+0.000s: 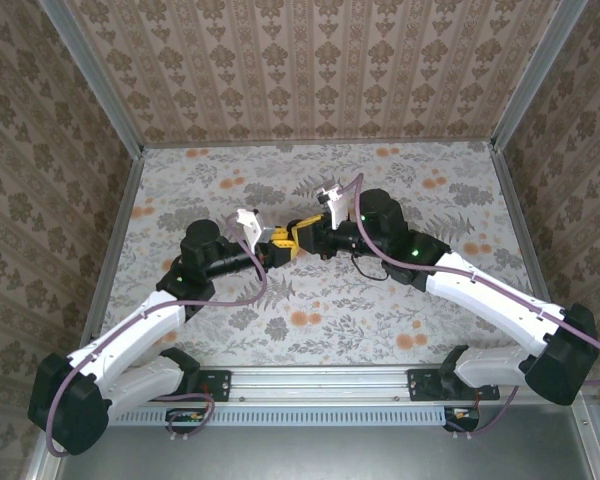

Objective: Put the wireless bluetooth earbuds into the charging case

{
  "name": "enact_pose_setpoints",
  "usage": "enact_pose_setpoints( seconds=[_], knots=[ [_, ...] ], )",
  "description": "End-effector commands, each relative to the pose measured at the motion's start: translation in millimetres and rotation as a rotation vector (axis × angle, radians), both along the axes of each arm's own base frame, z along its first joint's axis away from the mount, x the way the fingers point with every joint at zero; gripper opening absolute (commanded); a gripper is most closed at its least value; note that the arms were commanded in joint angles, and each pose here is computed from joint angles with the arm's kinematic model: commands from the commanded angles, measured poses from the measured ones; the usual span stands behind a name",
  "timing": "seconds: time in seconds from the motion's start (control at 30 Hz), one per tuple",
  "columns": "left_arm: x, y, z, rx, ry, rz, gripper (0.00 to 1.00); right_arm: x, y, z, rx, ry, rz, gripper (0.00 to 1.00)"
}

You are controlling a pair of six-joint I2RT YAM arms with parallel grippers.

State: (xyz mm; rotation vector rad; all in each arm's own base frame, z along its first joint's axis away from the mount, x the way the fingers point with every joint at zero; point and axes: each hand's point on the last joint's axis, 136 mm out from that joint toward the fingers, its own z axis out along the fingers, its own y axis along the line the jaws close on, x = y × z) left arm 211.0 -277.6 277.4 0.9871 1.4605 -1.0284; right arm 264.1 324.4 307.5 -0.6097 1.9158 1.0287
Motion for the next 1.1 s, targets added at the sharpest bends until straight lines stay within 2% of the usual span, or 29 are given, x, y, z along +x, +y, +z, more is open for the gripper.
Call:
enact_pose_setpoints(
  seconds=[0.0, 0.57, 0.93, 1.07],
  knots=[
    [-1.5, 1.7, 26.1, -0.057, -0.06, 0.005, 0.0, -4.8, -5.5, 4.2, 0.001, -0.012, -0.011, 0.24],
    [-3.1, 0.7, 25.3, -0.052, -0.055, -0.005, 0.0, -6.1, -12.1, 23.0, 0.026, -0.036, -0.033, 0.29],
    [-1.5, -1.3, 22.0, -0.04, -0.049, -0.011, 0.0, 10.1, -48.5, 21.5, -0.051, -0.031, -0.188, 0.33],
    [-0.8, -3.7, 15.7, -0.027, -0.029, -0.021, 0.0, 22.6, -68.3, 9.0, -0.108, 0.01, -0.282, 0.34]
  ],
)
